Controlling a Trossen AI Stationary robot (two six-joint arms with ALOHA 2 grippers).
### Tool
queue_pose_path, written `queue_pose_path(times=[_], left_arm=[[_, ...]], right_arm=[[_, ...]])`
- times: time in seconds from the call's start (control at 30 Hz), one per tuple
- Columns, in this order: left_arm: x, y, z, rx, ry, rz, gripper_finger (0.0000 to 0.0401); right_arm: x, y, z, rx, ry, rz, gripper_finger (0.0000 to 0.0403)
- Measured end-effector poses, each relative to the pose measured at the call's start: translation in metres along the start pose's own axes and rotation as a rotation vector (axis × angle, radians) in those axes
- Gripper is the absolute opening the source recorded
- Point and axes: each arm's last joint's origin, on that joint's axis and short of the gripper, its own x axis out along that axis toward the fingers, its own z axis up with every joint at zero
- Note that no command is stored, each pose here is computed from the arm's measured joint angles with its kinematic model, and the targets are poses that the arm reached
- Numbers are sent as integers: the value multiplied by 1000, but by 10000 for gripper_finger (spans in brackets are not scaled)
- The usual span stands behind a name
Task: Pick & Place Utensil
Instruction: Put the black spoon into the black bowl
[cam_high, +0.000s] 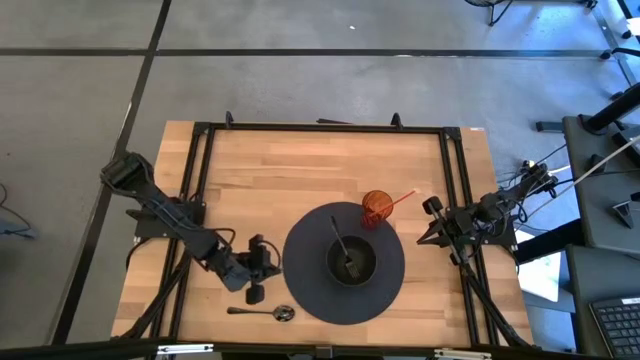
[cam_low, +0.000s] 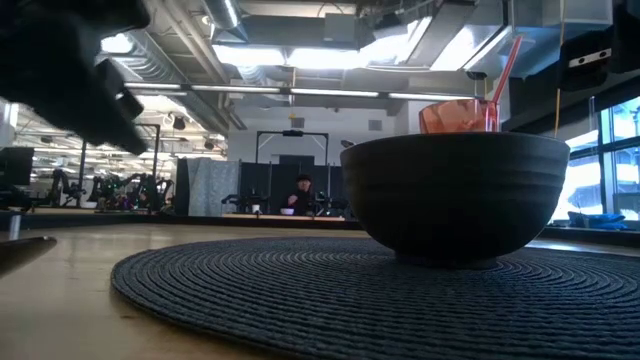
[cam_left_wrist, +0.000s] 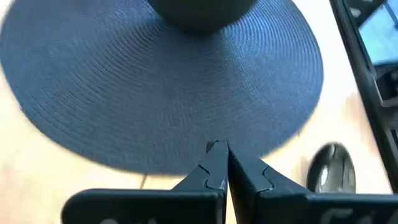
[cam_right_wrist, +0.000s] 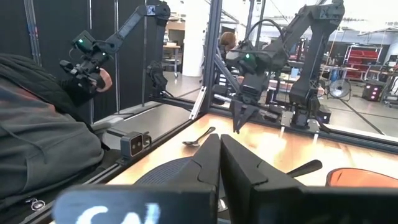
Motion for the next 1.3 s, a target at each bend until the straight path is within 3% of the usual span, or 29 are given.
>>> queue_pose_path(times=[0.3,0.5,0.77,0.87,1.1,1.3], left_arm=[[-5,-6,-8,61,4,-30,5],[-6,-7,-11,105,-27,17,2],[-7,-9,-12,66,-13,-7,5],[-2,-18,-11,20,56,-73,2],[31,-67,0,76,343,-163,3],[27,-88,13,36,564,-10,22]], right_arm=[[0,0,0,-7,0,0,14],[0,0,0,-7,0,0,14],[0,0,0,-7,0,0,14],[0,0,0,-7,0,0,14],[0,0,0,23,0,0,14],[0,0,0,25,0,0,14]])
